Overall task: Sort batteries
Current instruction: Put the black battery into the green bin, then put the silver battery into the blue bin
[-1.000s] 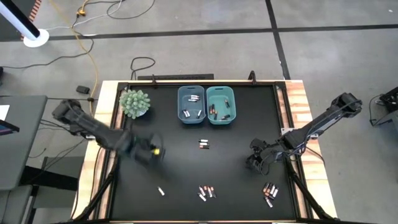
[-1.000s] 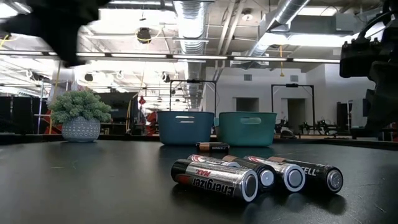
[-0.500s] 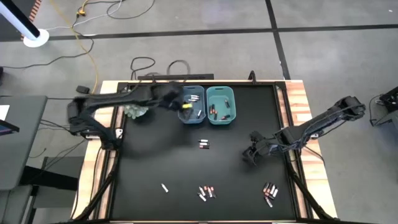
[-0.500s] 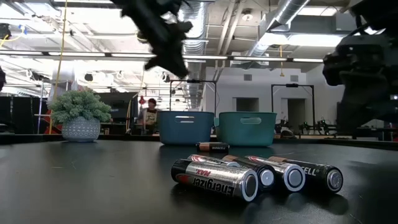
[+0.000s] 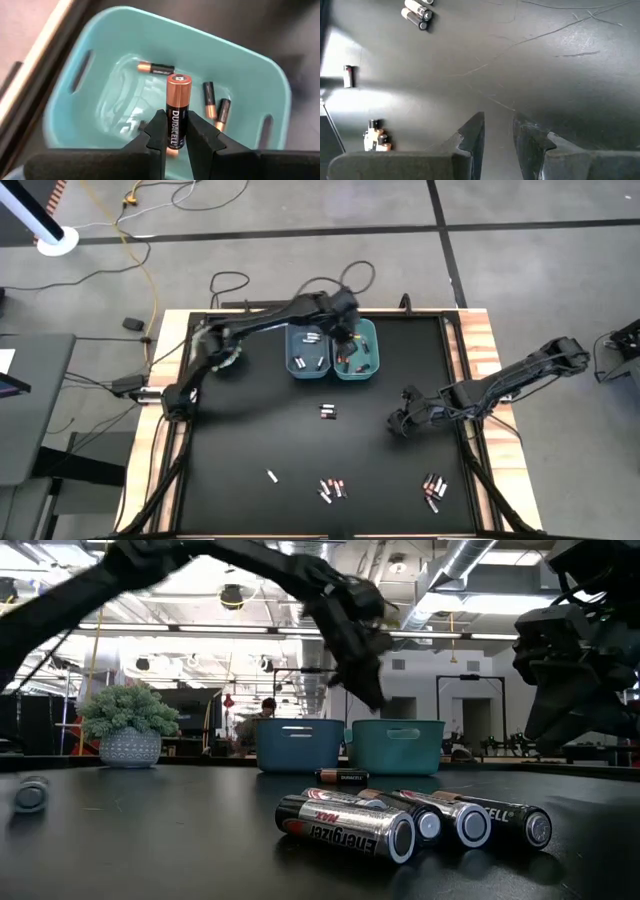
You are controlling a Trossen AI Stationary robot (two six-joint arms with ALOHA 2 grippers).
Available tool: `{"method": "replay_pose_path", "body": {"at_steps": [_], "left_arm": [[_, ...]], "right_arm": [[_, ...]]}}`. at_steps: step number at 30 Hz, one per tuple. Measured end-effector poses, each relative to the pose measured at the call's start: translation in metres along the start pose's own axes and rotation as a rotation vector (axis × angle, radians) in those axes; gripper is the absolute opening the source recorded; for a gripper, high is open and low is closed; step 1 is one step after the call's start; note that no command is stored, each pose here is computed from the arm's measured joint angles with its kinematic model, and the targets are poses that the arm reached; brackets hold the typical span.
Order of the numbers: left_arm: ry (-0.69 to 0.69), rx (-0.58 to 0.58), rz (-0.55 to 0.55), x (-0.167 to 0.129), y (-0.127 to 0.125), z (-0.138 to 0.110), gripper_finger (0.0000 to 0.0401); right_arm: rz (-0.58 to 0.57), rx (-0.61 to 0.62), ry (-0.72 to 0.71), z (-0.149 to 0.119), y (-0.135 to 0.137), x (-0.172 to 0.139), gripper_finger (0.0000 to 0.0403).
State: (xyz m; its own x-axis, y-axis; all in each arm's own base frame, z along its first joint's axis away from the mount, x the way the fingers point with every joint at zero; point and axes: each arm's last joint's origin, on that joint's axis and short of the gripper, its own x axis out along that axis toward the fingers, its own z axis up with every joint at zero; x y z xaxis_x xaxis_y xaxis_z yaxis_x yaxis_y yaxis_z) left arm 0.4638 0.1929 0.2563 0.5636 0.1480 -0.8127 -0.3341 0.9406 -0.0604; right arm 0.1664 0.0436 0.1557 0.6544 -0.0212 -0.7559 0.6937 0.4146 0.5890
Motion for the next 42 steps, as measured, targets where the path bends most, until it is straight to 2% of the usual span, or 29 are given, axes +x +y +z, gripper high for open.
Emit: {"method": "replay_pose_path", "body": {"at_steps": [3, 9, 12, 24, 28, 33, 38, 42], "left_arm": [[0.053, 0.008, -0.023, 0.028, -0.001, 0.001, 0.0043], [0.159, -0.020, -0.029, 0.069, -0.003, -0.019, 0.0045], [0.218, -0.036, -0.026, 0.072, -0.002, -0.027, 0.0061], [0.199, -0.057, -0.023, 0.069, -0.003, -0.023, 0.0141], [0.201, -0.082, -0.021, 0.067, -0.005, -0.023, 0.0153], [0.168, -0.092, -0.022, 0.050, -0.008, -0.012, 0.0151], [0.126, -0.155, 0.003, 0.011, -0.012, -0.002, 0.0149], [0.122, -0.232, 0.072, -0.030, -0.022, 0.002, 0.0149]], "right_arm": [[0.000, 0.021, 0.000, 0.000, 0.000, 0.000, 0.0118], [0.000, 0.044, 0.000, 0.000, 0.000, 0.000, 0.0118], [0.001, 0.048, 0.000, 0.000, 0.000, 0.000, 0.0118], [0.002, 0.049, 0.000, 0.000, 0.000, 0.000, 0.0118], [0.001, 0.049, 0.000, 0.000, 0.000, 0.000, 0.0118], [0.001, 0.041, 0.001, 0.000, 0.000, 0.000, 0.0118], [0.000, 0.011, 0.007, -0.002, 0.000, 0.000, 0.0118], [0.009, -0.039, 0.022, -0.006, 0.001, -0.001, 0.0118]]}}
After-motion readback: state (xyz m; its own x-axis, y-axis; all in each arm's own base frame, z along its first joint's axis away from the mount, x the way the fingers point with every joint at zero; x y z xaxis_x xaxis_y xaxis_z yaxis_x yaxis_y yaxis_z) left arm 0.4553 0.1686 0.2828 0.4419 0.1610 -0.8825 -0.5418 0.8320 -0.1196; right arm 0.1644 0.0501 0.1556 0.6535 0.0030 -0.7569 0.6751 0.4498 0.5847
